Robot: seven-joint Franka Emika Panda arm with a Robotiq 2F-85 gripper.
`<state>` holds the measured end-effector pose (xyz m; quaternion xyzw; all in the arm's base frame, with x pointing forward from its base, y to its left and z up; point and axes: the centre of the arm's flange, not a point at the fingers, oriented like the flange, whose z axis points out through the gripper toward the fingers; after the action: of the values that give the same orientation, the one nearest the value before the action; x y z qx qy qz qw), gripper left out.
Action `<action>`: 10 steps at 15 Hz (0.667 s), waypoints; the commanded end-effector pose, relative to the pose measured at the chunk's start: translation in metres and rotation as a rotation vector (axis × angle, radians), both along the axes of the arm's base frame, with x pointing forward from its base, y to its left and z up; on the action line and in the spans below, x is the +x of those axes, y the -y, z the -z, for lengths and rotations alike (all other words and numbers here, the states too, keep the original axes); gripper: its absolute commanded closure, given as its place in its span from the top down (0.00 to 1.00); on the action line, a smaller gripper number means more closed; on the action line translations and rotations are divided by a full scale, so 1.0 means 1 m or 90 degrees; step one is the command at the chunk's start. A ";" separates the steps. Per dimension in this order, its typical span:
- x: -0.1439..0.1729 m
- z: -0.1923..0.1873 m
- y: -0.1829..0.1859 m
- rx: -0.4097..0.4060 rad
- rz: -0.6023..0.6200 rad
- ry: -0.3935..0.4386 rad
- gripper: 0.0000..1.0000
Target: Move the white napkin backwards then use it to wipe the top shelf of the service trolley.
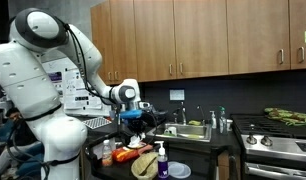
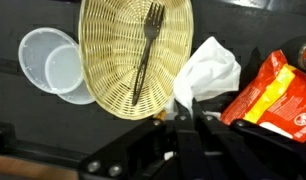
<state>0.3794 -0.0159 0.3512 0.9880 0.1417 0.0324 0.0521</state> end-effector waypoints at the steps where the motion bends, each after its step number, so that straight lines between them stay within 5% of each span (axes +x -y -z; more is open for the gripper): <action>1: 0.033 -0.006 0.006 -0.011 -0.003 0.027 0.01; 10: 0.109 -0.016 0.025 -0.025 0.008 0.060 0.01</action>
<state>0.4525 -0.0292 0.3672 0.9855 0.1360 0.0760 0.0667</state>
